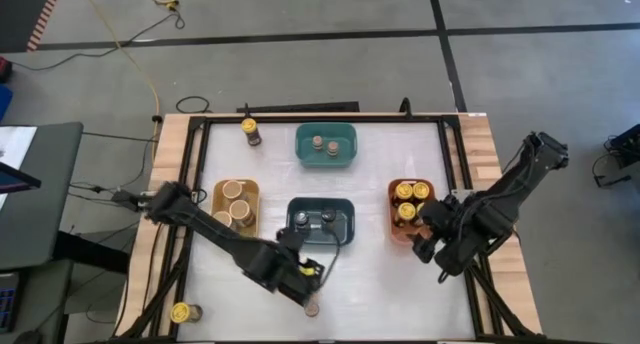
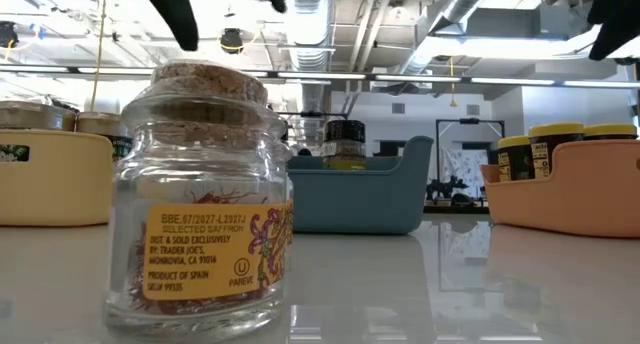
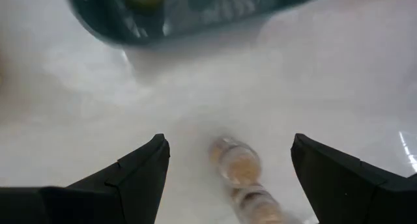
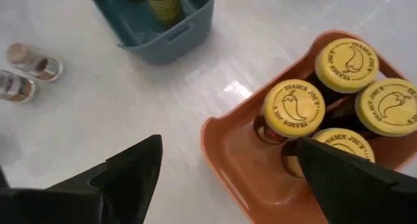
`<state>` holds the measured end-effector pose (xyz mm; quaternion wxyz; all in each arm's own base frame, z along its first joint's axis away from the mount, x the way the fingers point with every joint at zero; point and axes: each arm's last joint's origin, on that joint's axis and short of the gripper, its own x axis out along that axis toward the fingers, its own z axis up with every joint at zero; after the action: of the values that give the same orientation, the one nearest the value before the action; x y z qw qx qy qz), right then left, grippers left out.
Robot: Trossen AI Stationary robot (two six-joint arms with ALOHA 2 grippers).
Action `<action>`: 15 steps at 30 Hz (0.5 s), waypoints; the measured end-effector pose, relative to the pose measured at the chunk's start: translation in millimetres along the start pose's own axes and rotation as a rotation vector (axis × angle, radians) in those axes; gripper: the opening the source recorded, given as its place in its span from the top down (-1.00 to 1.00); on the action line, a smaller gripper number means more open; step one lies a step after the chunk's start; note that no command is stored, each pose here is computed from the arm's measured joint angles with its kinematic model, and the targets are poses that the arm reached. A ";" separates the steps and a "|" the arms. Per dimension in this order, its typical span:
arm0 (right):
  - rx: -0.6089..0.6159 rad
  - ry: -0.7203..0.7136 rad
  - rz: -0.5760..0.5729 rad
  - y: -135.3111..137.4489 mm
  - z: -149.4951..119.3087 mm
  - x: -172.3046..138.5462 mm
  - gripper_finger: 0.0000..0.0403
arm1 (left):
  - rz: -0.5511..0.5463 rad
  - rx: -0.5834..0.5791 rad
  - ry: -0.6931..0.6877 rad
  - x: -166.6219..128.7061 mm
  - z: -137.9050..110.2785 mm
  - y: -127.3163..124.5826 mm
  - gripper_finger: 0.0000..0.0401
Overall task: Sort spices by type
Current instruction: Put the brown seasoning bottle into the green bin
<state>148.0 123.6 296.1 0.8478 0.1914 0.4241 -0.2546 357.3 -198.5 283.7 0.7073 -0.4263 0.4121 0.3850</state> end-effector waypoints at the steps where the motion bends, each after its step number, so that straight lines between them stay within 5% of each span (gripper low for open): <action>1: -0.003 -0.001 0.006 -0.4 0.4 -0.7 -0.89 | 0.007 -0.016 0.012 4.4 -2.8 -4.3 -0.54; 11: -0.052 -0.003 0.017 0.3 0.7 -1.1 -0.89 | 0.114 -0.157 0.144 51.9 -27.6 -19.9 -0.54; 15: -0.053 -0.004 0.021 0.8 0.7 -1.1 -0.89 | 0.073 -0.167 0.158 59.9 -33.1 -24.8 -0.54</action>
<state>148.4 124.2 297.5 0.8560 0.1729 0.4270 -0.2345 392.9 -225.8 226.4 0.6201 -0.4976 0.4484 0.4085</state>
